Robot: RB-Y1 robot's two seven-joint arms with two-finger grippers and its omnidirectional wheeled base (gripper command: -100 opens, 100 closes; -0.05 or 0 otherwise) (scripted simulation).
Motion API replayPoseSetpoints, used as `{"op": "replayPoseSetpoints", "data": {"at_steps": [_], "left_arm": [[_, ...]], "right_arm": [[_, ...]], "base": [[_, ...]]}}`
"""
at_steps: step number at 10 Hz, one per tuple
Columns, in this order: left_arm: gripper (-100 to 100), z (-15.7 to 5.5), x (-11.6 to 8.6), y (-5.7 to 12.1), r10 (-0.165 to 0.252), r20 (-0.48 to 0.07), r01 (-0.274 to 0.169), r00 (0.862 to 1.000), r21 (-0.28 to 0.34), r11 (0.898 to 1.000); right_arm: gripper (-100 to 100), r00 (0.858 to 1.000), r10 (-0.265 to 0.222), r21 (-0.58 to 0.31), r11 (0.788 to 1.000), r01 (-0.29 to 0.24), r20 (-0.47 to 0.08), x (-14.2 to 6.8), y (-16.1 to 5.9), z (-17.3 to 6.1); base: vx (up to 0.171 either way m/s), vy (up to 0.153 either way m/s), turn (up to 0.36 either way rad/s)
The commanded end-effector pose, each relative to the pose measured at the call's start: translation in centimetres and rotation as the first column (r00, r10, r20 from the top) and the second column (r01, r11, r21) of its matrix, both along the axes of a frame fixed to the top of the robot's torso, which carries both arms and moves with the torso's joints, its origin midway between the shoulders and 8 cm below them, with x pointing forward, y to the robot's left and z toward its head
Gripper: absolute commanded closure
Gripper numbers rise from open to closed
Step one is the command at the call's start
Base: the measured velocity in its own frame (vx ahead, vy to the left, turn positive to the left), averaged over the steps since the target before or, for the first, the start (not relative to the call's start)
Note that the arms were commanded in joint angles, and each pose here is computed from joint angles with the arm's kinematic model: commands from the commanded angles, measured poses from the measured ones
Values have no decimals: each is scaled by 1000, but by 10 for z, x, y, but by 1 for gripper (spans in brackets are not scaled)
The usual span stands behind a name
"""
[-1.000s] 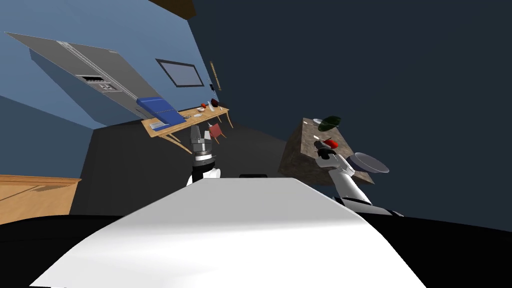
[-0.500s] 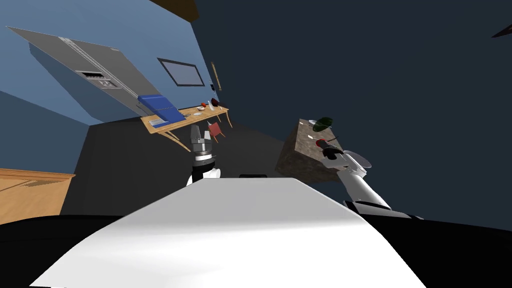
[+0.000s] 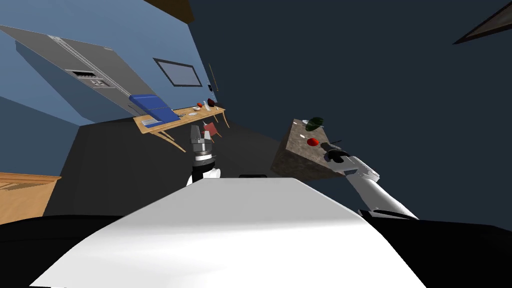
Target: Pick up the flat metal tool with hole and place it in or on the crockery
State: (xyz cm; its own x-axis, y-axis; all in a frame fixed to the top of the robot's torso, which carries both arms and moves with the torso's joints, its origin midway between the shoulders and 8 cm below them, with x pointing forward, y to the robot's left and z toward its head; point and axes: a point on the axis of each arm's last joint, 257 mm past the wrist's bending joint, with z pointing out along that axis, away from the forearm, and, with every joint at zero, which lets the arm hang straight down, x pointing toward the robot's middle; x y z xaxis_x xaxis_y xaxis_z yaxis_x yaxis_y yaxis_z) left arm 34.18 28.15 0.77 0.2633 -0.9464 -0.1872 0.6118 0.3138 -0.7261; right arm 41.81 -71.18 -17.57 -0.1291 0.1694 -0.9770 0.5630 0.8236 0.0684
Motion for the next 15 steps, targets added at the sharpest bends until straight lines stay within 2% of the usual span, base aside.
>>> {"op": "replayPoseSetpoints", "data": {"at_steps": [1, 8, 9, 10, 14, 15], "left_arm": [[0, 0, 0, 0, 0, 0, 0, 1000, 0, 1000], [0, 0, 0, 0, 0, 0, 0, 1000, 0, 1000], [0, 0, 0, 0, 0, 0, 0, 1000, 0, 1000], [0, 0, 0, 0, 0, 0, 0, 1000, 0, 1000], [0, 0, 0, 0, 0, 0, 0, 1000, -1, 1000], [0, 0, 0, 0, 0, 0, 0, 1000, -1, 1000]], "right_arm": [[100, 999, 10, -18, 1000, -11, -37, -9, -3, -4], [100, 982, 43, -67, 996, -55, -182, -45, -13, -23], [100, 986, 39, -61, 997, -50, -164, -41, -12, -20], [-100, 985, 39, -62, 997, -50, -167, -42, -13, -21], [-100, 985, 38, -62, 997, -49, -167, -42, -13, -21], [0, 985, 38, -62, 997, -49, -167, -42, -13, -21]], "base": [[38, -221, -29], [2, -199, -33], [-3, -72, -11], [-2, -16, 0], [0, -2, 0], [0, 0, 0]]}}
